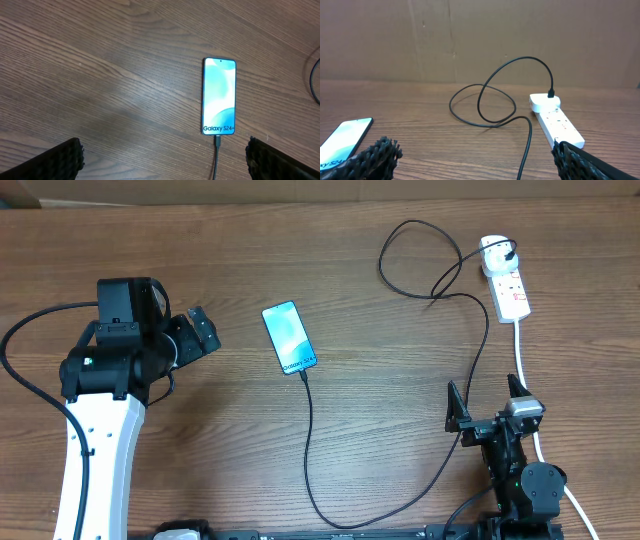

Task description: Plug charger to phone and switch on socket

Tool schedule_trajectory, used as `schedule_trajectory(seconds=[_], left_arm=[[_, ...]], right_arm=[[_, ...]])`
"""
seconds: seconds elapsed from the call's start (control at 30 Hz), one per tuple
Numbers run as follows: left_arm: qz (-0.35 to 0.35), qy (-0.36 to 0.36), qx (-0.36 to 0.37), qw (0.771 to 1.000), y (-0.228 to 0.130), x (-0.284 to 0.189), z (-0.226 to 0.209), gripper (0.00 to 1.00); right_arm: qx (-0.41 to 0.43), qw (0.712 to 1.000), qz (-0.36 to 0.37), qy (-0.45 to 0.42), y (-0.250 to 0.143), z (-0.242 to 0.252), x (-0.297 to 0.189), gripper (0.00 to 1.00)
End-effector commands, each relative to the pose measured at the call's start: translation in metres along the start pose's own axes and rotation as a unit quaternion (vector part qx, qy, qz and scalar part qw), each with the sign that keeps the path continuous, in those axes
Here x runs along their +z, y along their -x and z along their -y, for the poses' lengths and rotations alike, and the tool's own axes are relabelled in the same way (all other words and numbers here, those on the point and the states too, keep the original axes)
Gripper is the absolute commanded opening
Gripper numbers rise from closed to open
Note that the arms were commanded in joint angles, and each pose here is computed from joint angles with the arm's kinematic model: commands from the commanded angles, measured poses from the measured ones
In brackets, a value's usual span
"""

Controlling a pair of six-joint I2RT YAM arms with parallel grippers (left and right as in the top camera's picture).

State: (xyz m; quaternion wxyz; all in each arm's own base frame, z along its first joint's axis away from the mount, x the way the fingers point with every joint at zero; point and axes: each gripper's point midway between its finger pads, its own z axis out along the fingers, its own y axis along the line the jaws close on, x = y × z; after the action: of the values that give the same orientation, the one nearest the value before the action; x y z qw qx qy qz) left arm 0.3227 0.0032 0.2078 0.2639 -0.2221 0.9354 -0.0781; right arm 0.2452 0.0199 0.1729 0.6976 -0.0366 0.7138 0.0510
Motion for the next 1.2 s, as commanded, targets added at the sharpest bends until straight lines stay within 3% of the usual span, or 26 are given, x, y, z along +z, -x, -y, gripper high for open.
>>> schedule_trajectory(seconds=[0.0, 0.67, 0.87, 1.17], left_arm=[[0.002, 0.002, 0.003, 1.000, 0.002, 0.000, -0.001, 1.00], [0.001, 0.014, 0.007, 1.000, -0.001, -0.004, -0.007, 1.00], [-0.009, 0.038, 0.014, 0.999, -0.027, -0.023, -0.025, 0.99], [0.046, 0.019, 0.052, 0.997, -0.056, -0.031, -0.039, 1.00]], right_arm=[[0.003, 1.000, 0.001, -0.005, -0.002, 0.002, 0.000, 1.00], [0.003, 1.000, 0.001, -0.005, -0.002, 0.002, 0.000, 1.00], [0.003, 1.000, 0.001, -0.005, -0.002, 0.002, 0.000, 1.00], [0.003, 1.000, 0.001, -0.005, -0.002, 0.002, 0.000, 1.00]])
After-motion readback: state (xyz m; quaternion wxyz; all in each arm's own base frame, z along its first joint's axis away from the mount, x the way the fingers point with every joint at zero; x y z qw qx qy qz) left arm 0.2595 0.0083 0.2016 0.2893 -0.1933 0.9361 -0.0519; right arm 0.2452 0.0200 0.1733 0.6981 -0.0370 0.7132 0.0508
